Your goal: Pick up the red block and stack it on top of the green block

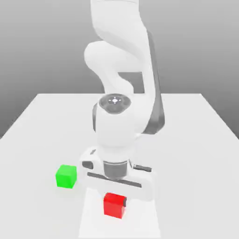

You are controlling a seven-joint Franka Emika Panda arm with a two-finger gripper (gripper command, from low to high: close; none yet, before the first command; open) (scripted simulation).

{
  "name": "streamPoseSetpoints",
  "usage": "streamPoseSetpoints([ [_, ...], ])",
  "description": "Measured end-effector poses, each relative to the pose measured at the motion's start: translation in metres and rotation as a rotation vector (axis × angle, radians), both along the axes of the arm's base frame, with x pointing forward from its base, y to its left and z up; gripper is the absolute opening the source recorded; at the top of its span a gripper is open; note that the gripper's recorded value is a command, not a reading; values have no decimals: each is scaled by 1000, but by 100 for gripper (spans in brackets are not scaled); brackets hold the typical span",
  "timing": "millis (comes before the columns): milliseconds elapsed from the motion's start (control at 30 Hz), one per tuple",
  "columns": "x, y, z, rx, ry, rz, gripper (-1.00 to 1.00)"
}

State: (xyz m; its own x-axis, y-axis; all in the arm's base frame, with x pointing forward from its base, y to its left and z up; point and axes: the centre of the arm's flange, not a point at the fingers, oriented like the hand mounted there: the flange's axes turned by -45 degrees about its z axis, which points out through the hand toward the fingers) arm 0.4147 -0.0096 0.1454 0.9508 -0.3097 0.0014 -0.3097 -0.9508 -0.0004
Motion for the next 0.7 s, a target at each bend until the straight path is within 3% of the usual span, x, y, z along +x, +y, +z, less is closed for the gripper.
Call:
streamPoseSetpoints([
  [233, -2, -6, 59, -3, 1, -8, -100],
  [567, -112, -150, 100, -8, 3, -265, -100],
  [700, -122, -158, 75, 2, 0, -286, -100],
])
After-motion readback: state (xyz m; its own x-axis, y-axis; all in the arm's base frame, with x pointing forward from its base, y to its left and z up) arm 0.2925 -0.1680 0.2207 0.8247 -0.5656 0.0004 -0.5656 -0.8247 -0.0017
